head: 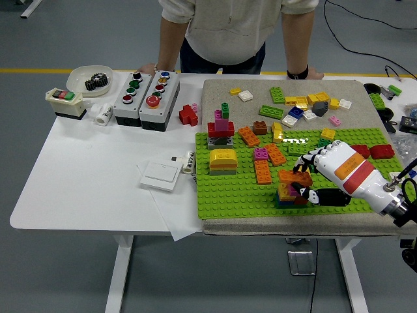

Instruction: Pick up the brick,pile it on top of brick,press brick,pick up the brick,pile it on top of brick,press brick

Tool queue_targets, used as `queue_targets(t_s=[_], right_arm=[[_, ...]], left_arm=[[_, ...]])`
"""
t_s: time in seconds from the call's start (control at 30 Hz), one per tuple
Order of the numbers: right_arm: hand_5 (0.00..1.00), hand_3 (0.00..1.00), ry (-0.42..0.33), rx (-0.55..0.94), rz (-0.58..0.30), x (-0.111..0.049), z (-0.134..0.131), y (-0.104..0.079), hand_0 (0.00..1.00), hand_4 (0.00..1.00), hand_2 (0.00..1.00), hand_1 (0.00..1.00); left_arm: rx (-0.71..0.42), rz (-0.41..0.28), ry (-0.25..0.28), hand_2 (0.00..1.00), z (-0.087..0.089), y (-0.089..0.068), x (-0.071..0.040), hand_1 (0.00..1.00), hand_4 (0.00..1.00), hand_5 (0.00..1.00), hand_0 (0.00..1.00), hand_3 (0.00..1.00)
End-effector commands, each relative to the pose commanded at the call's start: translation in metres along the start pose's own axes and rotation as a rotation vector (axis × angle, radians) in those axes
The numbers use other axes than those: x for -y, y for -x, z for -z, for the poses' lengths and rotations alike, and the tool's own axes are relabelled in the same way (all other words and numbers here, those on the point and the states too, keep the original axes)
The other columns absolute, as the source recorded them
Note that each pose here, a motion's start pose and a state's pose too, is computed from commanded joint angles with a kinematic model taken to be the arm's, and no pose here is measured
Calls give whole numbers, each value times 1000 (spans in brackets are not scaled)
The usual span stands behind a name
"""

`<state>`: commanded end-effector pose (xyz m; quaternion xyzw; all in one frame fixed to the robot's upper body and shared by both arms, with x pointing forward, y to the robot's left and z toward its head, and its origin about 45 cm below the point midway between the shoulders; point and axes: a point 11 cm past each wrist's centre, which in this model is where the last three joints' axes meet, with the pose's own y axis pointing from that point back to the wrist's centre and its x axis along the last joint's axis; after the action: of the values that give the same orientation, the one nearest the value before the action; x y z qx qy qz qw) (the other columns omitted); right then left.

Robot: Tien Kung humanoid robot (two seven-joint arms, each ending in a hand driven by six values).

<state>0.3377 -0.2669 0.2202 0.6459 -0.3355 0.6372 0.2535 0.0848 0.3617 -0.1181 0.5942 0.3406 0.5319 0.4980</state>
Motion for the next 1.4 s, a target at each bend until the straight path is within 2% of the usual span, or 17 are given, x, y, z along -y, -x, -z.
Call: queue_targets(t_s=[1.4], right_arm=[[326,526,0,-21,19,-8,0,12,199,608,458,342]], left_arm=[[10,2,-15,806,5,1,0,813,676,681,836,594]])
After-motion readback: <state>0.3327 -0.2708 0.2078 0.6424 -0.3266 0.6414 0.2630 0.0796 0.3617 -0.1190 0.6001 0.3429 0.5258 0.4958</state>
